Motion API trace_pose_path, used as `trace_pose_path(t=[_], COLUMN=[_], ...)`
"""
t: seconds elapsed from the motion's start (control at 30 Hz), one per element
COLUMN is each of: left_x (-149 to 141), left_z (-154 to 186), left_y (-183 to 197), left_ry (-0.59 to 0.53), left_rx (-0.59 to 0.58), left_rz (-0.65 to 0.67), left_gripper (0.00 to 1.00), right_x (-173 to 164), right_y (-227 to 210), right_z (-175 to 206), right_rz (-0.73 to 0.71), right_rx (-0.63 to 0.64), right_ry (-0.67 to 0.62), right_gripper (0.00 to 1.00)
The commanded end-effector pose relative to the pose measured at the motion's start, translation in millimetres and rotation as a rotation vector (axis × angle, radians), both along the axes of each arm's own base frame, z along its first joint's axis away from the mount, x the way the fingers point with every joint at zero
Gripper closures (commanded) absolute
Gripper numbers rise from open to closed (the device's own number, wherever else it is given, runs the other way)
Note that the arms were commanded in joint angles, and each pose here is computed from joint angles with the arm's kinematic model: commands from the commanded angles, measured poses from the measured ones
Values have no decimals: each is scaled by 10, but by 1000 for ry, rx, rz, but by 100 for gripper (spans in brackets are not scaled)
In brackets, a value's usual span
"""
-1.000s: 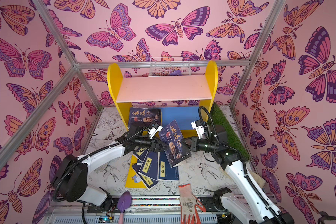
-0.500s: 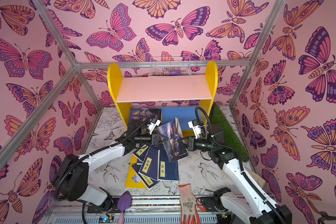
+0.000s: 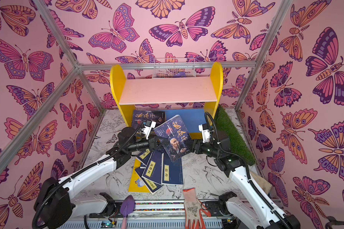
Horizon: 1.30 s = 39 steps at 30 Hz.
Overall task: Stacking books/files
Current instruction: Pick up the book from the center of the table.
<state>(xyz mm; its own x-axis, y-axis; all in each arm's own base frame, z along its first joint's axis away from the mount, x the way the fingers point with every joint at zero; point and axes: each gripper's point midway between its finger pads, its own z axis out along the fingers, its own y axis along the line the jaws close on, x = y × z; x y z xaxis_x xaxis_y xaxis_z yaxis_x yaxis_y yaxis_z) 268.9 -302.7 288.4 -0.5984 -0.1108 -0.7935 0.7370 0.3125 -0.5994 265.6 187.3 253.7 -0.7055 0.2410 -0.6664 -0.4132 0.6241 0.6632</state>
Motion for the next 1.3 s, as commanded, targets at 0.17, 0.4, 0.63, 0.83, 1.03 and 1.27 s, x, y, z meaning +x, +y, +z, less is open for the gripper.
trace_pose_path(t=[0.17, 0.4, 0.63, 0.83, 1.03, 1.27], left_x=[182, 171, 87, 19, 27, 102], left_z=[785, 939, 1035, 1085, 914, 509], left_y=[141, 116, 107, 83, 62, 88], left_ry=[-174, -182, -154, -124, -105, -101], left_rx=[-246, -338, -421, -474, -434, -255], left_rz=[156, 144, 133, 114, 138, 211], left_gripper=[100, 100, 100, 100, 100, 100], right_x=[-205, -420, -144, -16, 63, 115], right_y=[-9, 241, 253, 305, 304, 237], right_z=[161, 358, 450, 672, 896, 934], right_rz=[23, 232, 188, 208, 199, 134], right_rx=[98, 260, 350, 432, 542, 553], right_ry=[-20, -12, -70, -125, -136, -144], right_gripper=[7, 8, 10, 23, 60, 97])
